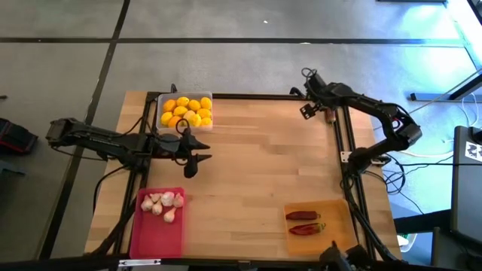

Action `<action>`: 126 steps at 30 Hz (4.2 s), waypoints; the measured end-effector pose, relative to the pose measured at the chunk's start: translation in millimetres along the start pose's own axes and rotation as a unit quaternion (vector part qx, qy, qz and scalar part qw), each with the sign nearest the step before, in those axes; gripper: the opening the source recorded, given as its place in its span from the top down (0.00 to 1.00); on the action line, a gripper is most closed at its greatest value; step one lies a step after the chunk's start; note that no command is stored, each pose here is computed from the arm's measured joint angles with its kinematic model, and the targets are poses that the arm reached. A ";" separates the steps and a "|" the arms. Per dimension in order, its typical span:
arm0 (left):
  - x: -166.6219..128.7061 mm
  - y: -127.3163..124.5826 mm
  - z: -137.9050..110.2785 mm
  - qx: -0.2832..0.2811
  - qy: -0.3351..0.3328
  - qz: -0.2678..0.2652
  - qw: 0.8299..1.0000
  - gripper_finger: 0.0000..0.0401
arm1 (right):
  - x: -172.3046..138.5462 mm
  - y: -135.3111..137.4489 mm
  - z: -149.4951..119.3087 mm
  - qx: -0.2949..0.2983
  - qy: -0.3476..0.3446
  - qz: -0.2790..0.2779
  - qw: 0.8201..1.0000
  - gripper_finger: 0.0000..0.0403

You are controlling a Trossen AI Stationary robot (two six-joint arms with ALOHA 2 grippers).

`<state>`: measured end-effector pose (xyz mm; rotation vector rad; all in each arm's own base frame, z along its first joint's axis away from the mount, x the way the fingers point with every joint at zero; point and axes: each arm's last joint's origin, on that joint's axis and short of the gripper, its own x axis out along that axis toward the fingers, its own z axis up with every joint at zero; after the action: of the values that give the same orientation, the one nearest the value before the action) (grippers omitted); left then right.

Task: Sort produce into baskets
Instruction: Put the white garlic into the red bin

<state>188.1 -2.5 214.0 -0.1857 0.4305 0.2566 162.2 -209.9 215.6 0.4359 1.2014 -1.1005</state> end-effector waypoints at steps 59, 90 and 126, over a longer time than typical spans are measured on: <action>12.4 3.2 -1.8 0.023 0.005 0.015 1.000 0.58 | 72.7 -19.9 15.7 -0.021 0.054 0.063 0.996 0.63; 14.5 13.2 12.0 -0.004 -0.056 0.040 0.998 0.58 | -115.9 171.3 -22.8 -0.335 -0.327 0.341 0.815 0.71; 77.5 -29.3 30.9 0.349 -0.139 0.029 0.926 0.58 | -137.1 236.5 -54.8 -0.364 -0.349 0.528 0.684 0.71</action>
<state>276.4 -7.2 211.7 0.5598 0.2233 0.1711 341.2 -0.1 256.8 0.0023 0.4188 0.2913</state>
